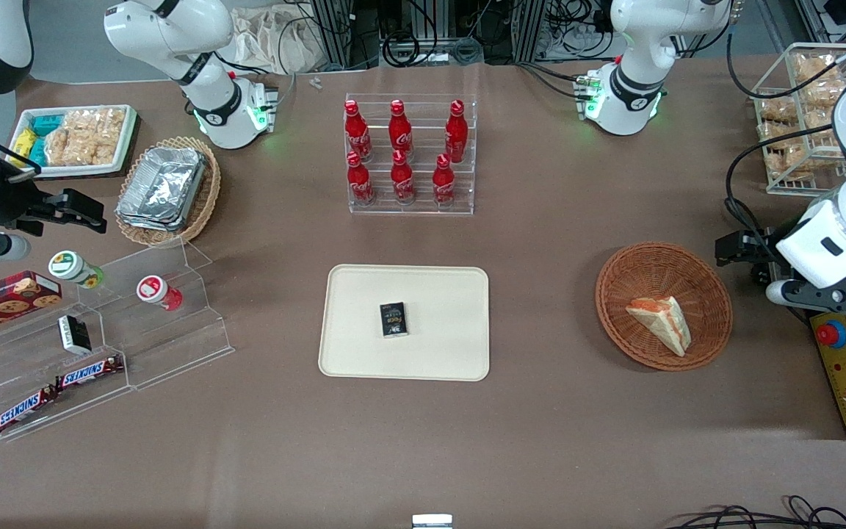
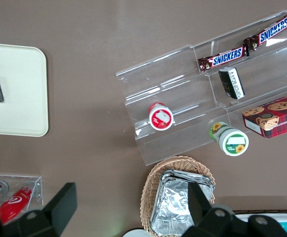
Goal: Place sandwich from basket to tray
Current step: 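Move the left gripper over the wrapped sandwich in the wicker basket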
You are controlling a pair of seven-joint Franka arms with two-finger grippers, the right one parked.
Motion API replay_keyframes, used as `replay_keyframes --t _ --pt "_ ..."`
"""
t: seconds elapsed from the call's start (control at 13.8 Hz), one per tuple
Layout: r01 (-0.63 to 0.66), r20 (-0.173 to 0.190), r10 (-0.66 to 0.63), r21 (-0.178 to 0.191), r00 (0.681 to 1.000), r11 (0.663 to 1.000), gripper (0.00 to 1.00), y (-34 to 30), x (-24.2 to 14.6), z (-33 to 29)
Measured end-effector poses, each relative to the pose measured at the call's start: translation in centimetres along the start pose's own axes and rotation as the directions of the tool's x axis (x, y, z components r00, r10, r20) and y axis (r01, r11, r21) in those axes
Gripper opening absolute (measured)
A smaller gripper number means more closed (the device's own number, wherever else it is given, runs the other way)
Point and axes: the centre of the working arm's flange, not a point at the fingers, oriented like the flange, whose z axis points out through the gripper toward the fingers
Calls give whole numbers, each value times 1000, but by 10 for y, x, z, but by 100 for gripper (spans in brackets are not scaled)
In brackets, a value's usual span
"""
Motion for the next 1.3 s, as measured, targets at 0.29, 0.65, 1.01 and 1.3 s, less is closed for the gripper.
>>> replay_keyframes --t 0.29,0.65,1.01,1.3 --pt "28 11 -28 -3 1000 1000 100 0 3 7" --pt "202 77 -201 0 976 979 100 -7 27 62" --pt "439 7 -439 -8 899 899 100 -42 30 142" --pt "648 -2 -648 -15 762 762 100 -42 22 189"
